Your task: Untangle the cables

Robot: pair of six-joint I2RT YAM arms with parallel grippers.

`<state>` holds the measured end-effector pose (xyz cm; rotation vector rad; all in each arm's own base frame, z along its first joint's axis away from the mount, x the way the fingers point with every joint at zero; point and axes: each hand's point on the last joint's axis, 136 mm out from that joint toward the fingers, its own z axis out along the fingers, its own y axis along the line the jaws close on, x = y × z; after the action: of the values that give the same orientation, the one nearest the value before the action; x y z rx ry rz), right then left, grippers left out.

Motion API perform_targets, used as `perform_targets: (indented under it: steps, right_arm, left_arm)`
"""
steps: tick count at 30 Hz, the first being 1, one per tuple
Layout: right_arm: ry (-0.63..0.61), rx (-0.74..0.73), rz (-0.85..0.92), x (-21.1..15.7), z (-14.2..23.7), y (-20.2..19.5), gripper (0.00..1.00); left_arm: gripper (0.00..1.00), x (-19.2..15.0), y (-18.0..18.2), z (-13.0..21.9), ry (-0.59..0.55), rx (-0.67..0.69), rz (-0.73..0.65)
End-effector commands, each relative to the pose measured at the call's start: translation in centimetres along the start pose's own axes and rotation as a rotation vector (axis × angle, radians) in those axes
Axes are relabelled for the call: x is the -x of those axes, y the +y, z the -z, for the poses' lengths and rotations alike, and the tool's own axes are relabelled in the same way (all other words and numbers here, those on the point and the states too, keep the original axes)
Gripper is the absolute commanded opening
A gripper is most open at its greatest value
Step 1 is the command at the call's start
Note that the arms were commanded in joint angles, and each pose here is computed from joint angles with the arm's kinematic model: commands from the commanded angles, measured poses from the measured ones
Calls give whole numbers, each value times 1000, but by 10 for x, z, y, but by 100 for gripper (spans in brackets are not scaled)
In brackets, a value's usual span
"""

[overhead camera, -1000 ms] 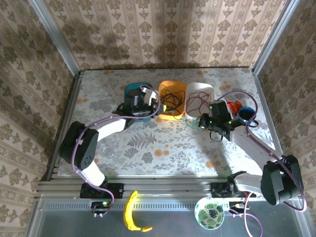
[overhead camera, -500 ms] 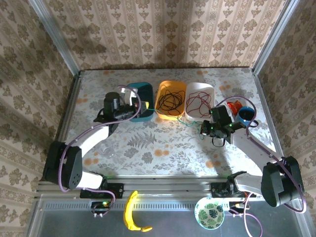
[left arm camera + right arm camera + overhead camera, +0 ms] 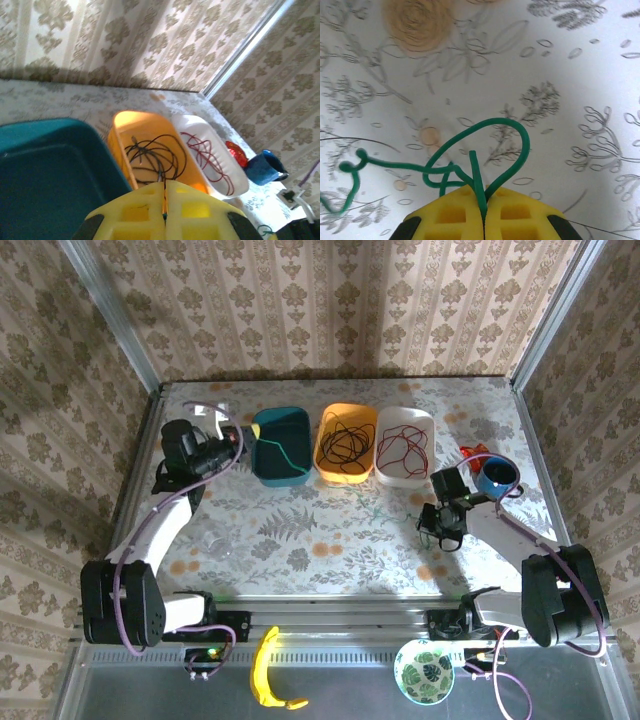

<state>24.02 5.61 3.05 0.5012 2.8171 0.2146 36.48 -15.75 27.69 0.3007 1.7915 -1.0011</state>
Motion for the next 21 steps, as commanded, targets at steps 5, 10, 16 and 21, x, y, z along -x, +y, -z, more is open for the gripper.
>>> perform_targets:
  steps: [5, 10, 16, 21]
  right_arm:
    - [-13, 23, -19, -1, 3, 1, 2]
    - [0, 55, -7, -1, 1, 8, 2]
    - [-1, -71, -70, -5, 0, -16, 3]
    - [-3, -100, -116, -5, -1, -25, 3]
  left_arm:
    - [0, 28, -51, 11, -30, -203, -72]
    - [0, 36, -64, 16, -33, -238, -104]
    - [0, 64, -69, 38, -113, -212, -153]
    - [0, 104, -67, 75, -253, -98, -211]
